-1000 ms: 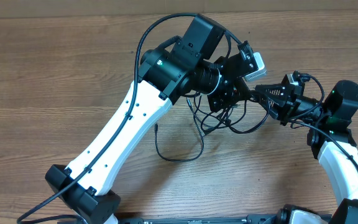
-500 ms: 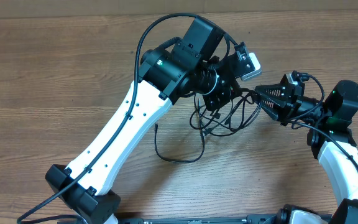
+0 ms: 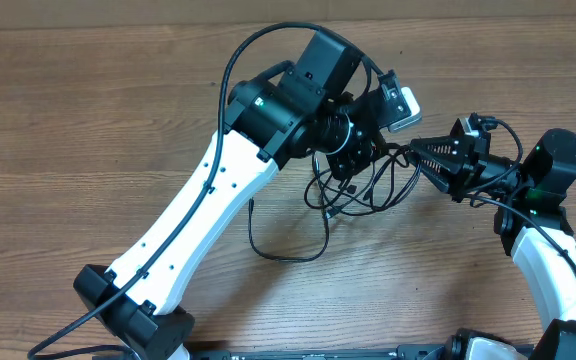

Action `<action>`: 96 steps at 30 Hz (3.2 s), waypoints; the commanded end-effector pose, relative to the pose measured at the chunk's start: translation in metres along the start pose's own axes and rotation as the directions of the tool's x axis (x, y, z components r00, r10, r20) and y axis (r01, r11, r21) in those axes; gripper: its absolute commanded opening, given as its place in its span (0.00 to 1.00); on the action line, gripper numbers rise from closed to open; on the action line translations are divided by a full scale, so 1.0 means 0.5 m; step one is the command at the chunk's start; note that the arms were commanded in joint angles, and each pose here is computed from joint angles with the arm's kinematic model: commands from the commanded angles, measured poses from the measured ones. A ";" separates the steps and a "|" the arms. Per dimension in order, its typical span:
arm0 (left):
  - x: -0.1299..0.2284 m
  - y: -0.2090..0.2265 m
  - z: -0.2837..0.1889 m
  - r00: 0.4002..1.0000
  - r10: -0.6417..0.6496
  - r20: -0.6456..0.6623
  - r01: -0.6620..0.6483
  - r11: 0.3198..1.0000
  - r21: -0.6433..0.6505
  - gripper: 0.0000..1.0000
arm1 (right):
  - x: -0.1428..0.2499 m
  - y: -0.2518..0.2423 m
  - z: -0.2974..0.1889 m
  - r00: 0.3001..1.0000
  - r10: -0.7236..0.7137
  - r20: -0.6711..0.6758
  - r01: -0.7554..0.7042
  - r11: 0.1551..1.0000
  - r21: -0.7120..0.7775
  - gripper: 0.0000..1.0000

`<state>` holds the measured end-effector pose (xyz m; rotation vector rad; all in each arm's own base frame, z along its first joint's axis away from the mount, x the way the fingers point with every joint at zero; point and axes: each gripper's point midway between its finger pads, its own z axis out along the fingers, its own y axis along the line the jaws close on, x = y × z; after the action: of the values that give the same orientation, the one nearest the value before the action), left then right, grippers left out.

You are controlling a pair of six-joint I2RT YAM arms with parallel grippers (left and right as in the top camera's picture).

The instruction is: Untangle cables

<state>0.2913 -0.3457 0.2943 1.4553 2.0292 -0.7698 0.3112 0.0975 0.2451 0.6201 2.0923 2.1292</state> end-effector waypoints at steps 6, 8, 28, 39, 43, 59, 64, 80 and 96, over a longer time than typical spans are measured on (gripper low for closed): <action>0.004 -0.002 0.009 1.000 -0.018 -0.018 0.018 1.000 0.006 0.04 | 0.010 0.007 0.003 1.000 -0.015 -0.025 0.015 1.000 0.000 0.04; 0.006 -0.003 0.008 1.000 -0.020 -0.021 0.020 1.000 0.007 0.04 | 0.011 0.007 0.003 0.999 -0.016 -0.030 0.016 1.000 0.000 0.04; 0.034 -0.027 0.006 0.995 -0.058 -0.076 0.063 0.996 0.060 1.00 | -0.005 0.098 0.000 0.986 -0.152 0.075 0.157 0.985 -0.075 0.04; -0.016 -0.063 0.009 0.997 0.059 0.043 -0.066 0.985 0.157 1.00 | -0.020 0.106 -0.002 0.982 -0.147 0.122 0.158 0.983 -0.090 0.04; -0.014 -0.063 0.028 0.999 0.044 0.020 -0.046 0.989 0.141 1.00 | -0.024 0.110 0.009 0.980 -0.144 0.138 0.158 0.982 -0.101 0.04; 0.005 -0.025 0.107 0.998 -0.040 -0.054 0.044 0.996 0.083 0.88 | -0.010 0.114 0.051 0.983 -0.139 0.122 0.154 0.981 -0.116 0.04; 0.004 -0.025 0.108 0.998 -0.030 -0.050 0.034 0.996 0.083 0.04 | -0.010 0.114 0.051 0.982 -0.144 0.123 0.158 0.981 -0.116 0.04; -0.027 -0.049 0.036 1.000 0.014 0.015 -0.015 0.999 0.051 0.04 | -0.056 0.081 0.012 0.955 -0.209 0.208 0.224 0.973 -0.054 0.45; -0.066 -0.043 -0.075 0.992 0.085 0.095 -0.072 0.988 -0.135 0.04 | -0.008 0.062 0.036 0.969 -0.236 0.069 0.239 0.970 -0.037 0.75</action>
<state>0.2752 -0.3451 0.3385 1.3904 1.9325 -0.6670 0.3340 0.0988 0.2701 0.4727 1.9423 1.9694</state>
